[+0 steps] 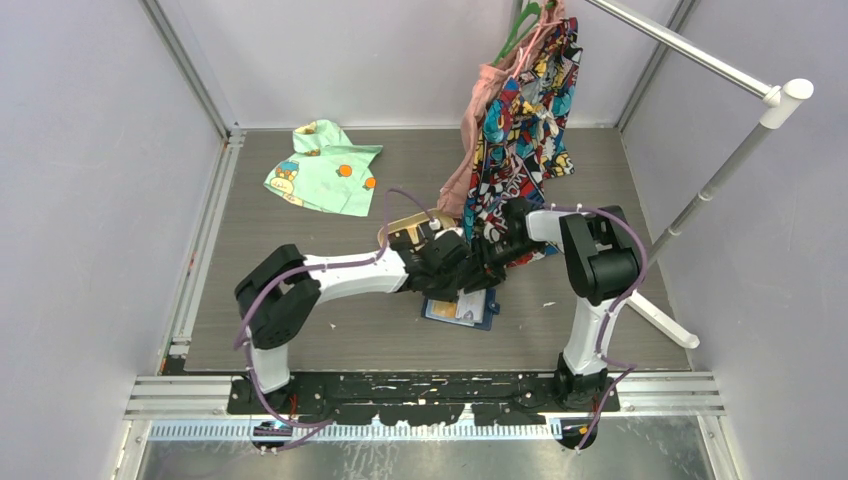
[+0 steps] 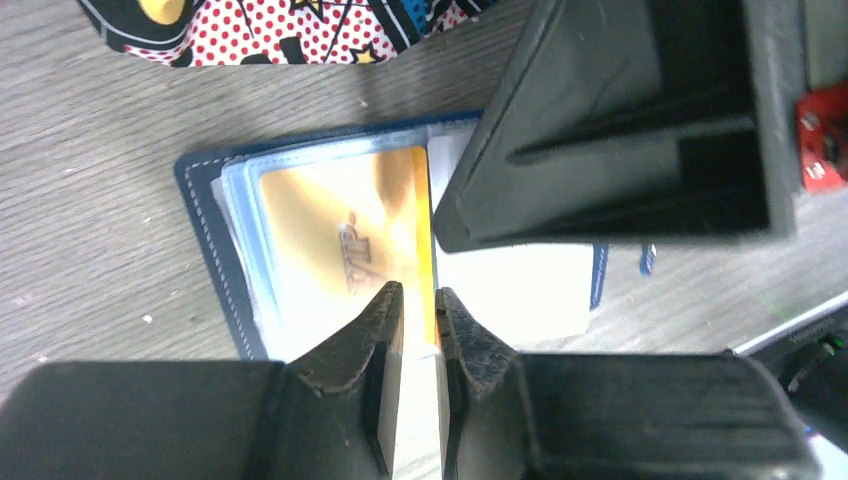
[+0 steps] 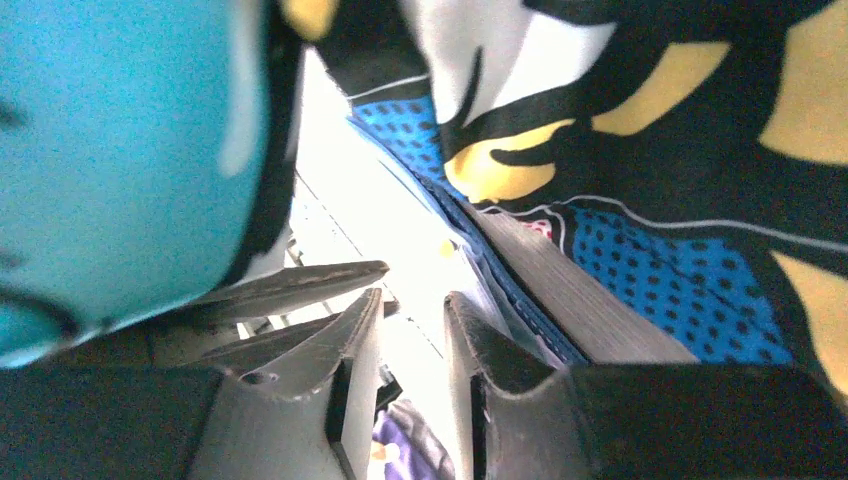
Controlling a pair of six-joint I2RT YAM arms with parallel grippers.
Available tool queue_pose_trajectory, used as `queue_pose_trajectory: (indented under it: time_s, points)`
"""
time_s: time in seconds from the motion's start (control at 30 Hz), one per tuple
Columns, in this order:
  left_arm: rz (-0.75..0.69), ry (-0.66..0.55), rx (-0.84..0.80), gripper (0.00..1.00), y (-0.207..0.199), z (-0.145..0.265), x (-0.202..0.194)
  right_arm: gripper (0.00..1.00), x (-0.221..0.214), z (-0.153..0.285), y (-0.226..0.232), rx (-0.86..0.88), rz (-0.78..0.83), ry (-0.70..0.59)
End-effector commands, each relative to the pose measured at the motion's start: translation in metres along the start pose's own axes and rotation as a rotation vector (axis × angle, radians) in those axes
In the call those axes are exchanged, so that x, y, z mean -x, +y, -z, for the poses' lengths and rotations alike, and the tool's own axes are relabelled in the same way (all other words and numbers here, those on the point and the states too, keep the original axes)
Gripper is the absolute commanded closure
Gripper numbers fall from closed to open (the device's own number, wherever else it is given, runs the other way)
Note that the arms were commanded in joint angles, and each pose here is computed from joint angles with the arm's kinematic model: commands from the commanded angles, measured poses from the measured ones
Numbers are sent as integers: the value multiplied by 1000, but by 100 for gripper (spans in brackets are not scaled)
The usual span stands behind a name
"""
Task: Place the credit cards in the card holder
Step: Insert the credit card into the card holder.
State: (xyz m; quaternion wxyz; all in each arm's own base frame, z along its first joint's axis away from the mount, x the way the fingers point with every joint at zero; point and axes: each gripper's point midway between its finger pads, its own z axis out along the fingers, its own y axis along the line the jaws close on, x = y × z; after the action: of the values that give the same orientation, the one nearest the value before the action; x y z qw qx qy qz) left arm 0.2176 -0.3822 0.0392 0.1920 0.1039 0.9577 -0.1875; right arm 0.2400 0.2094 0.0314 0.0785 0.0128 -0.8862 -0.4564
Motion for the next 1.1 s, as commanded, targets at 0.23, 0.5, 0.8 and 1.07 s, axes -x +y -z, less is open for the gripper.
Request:
queue_pose_trajectory:
  time_s: [0.23,0.5,0.8,1.07]
  points:
    - [-142,-310,-157,80,-4,98,43,66,6,30,39,9,294,-119]
    - [-154,-548,-202,50,24,139,54,72,-4,59,62,-53,625,-244]
    - [30,-537,-528,40,19,134,39,84,-10,44,62,-161,1192,-257]
    - [107,-414,-597,48,15,102,29,89,-7,27,40,-322,1324,-207]
